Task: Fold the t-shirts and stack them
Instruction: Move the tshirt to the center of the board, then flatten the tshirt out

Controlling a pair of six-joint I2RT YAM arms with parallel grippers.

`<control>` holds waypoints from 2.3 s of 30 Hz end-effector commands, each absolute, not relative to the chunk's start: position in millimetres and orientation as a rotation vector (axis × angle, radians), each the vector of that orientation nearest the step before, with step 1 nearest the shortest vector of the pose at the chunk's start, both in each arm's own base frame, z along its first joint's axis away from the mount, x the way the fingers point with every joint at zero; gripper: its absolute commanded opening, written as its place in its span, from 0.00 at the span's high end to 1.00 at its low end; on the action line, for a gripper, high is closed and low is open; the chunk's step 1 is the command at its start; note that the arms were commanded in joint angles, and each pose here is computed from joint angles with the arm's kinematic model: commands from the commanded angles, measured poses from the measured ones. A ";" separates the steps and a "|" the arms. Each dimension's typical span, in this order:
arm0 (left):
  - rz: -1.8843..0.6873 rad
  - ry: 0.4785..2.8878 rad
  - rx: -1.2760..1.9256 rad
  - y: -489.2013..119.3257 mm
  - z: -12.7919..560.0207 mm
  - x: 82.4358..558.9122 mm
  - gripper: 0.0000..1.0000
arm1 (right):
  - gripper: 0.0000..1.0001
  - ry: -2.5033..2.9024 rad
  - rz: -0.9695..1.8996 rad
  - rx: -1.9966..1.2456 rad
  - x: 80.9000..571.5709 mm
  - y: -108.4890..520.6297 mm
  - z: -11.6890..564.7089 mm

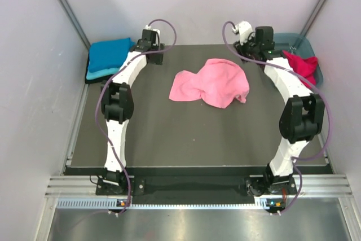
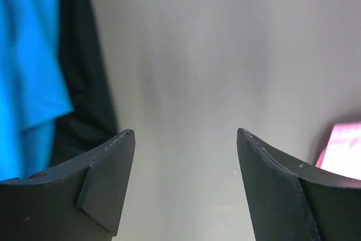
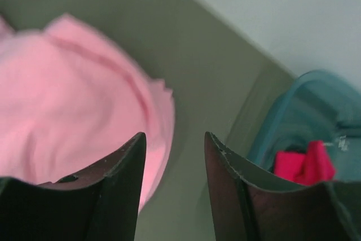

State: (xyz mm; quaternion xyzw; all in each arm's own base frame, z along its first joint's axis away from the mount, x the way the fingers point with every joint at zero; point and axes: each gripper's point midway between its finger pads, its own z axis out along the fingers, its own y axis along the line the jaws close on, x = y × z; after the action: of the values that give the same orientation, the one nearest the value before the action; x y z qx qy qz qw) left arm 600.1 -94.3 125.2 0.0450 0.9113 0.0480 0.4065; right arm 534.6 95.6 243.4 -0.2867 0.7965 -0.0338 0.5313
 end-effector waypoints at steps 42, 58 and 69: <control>-0.342 2.356 0.180 -28.9 160.6 503.6 0.38 | 0.56 1.532 0.581 -1.679 412.7 433.2 102.4; -0.283 2.306 0.185 12.3 175.7 513.2 0.40 | 0.54 1.590 0.521 -1.731 419.3 422.9 59.4; -0.279 2.315 0.188 15.1 173.1 513.7 0.40 | 0.54 1.588 0.538 -1.657 433.2 432.2 63.1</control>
State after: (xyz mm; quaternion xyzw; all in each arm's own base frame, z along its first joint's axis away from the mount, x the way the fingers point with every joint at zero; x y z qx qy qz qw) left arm 506.7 15.3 145.8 0.0577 0.9250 -0.1106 0.3588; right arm 417.3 414.7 37.6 -0.6582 0.6409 0.2028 0.3389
